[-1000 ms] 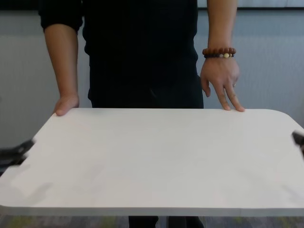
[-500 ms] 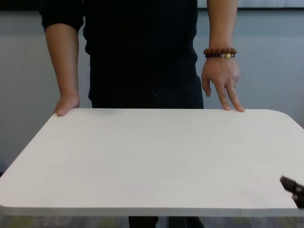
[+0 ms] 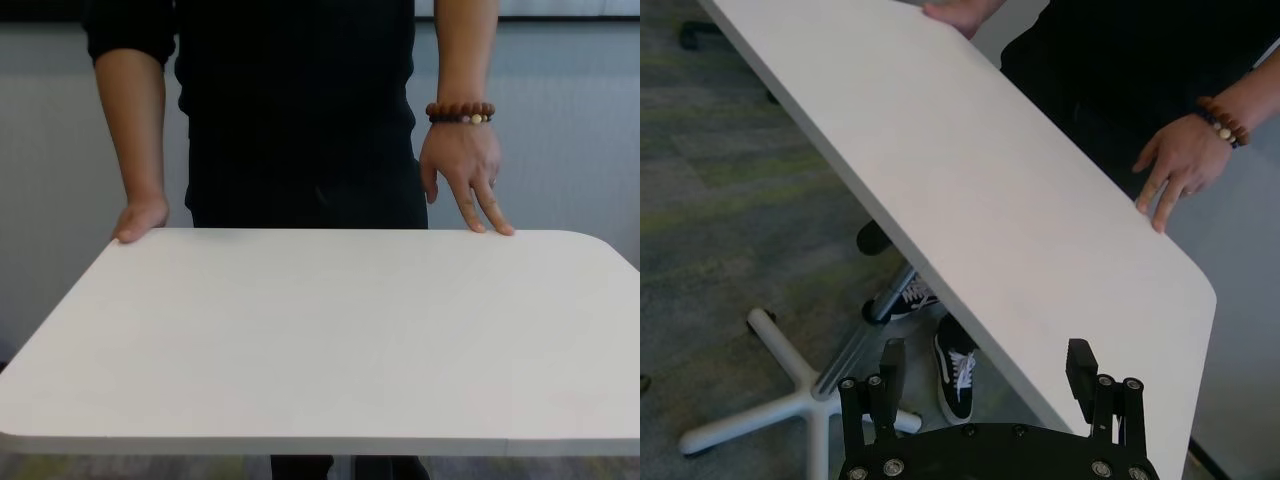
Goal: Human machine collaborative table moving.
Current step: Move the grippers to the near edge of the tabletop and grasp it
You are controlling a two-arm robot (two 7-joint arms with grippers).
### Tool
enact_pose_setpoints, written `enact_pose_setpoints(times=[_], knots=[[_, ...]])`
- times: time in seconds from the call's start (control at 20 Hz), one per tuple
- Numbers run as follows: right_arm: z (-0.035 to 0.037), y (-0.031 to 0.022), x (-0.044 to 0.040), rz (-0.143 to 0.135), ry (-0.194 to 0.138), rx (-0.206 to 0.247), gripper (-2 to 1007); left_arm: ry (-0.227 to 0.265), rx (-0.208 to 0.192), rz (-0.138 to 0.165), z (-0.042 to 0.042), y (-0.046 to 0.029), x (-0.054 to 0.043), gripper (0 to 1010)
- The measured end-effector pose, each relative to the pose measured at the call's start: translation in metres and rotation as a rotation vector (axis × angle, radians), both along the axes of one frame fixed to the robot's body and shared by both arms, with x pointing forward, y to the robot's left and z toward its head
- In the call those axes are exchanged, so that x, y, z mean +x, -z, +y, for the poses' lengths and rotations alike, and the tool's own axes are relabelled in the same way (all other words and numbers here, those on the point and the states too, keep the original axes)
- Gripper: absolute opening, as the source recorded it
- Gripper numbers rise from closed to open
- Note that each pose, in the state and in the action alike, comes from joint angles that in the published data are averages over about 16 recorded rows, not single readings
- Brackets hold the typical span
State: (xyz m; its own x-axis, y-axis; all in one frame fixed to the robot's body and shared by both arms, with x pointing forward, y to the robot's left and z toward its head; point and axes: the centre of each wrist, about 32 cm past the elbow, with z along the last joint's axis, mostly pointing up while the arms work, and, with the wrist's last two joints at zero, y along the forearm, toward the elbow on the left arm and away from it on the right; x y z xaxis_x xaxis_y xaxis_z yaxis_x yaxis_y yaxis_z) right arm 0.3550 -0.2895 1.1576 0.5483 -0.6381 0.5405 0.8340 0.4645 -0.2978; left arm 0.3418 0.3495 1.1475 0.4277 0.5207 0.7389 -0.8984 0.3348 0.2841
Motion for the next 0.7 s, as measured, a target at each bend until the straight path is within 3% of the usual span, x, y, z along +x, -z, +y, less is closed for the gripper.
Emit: enact_pose_setpoints(times=[0.4,0.7], knots=[[-0.0001,0.0096,0.0002,0.052,0.014,-0.045,1005,-0.001,0.056,0.036,-0.0010,0.0192,0.0177,1001],[0.0026,0.0155,0.0078,0.070,0.034,-0.084,1005,0.002,0.073,0.025,-0.0090,0.0314,0.0335,1001]])
